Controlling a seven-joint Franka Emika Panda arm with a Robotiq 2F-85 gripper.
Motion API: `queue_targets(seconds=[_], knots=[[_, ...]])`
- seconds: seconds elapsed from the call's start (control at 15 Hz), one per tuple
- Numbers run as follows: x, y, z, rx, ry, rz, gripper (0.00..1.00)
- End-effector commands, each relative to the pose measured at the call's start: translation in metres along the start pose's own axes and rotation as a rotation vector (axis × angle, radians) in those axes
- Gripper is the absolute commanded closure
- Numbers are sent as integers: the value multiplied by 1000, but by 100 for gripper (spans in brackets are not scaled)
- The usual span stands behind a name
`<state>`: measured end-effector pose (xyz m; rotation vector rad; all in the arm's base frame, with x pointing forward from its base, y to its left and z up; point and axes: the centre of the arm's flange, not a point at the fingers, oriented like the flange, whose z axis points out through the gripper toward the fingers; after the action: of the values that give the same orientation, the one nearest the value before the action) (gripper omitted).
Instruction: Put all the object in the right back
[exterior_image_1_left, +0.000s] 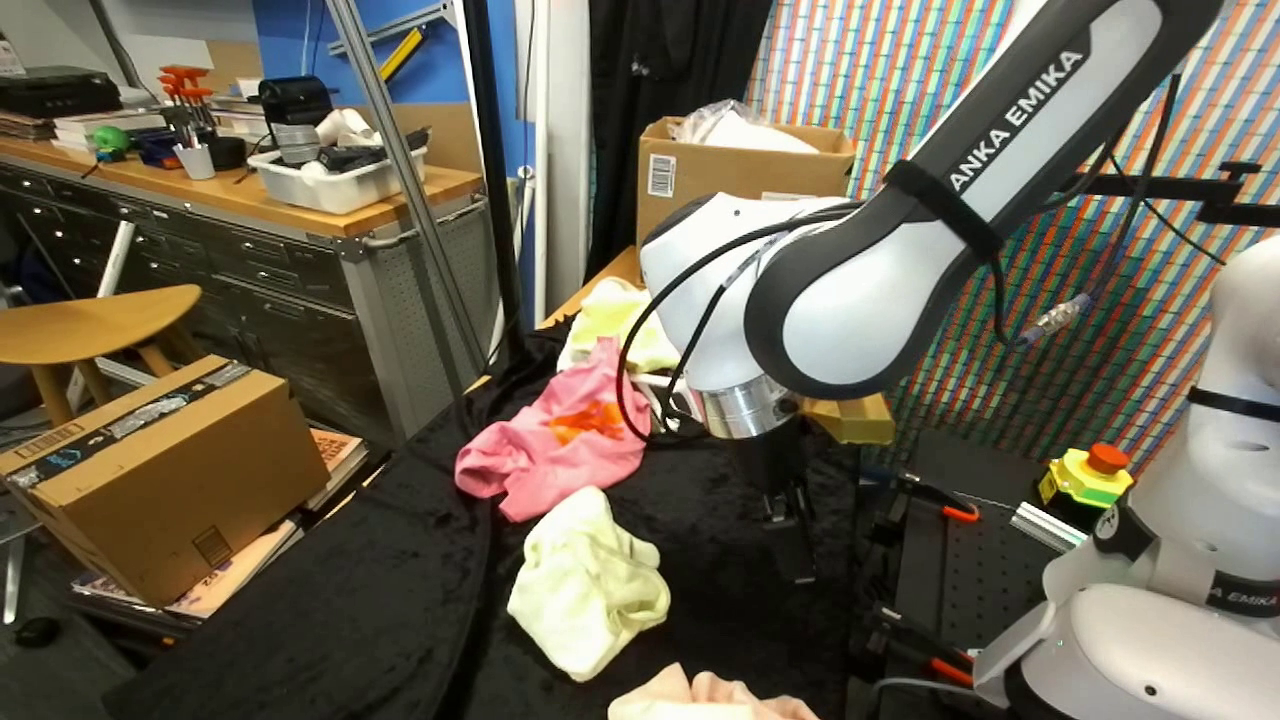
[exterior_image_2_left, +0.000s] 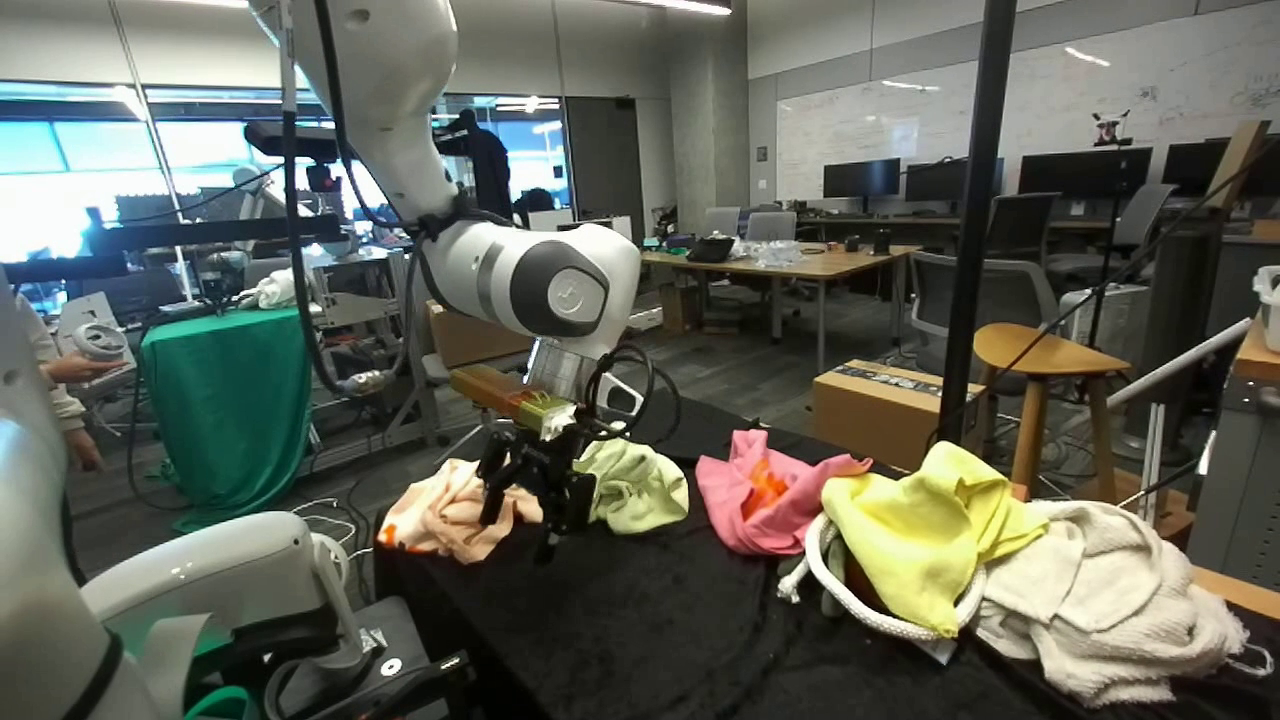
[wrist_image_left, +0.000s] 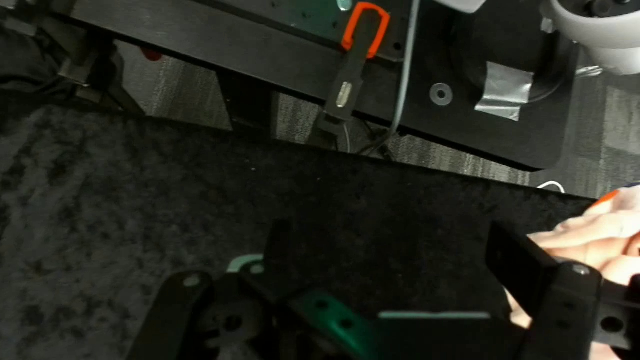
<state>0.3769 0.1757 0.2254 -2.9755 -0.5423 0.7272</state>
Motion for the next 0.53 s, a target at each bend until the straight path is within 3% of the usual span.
queue_targets(seconds=[0.0,0.47], knots=[[-9,-28,8,66,69,33,0],[3,-74,16,200,99,29,0]])
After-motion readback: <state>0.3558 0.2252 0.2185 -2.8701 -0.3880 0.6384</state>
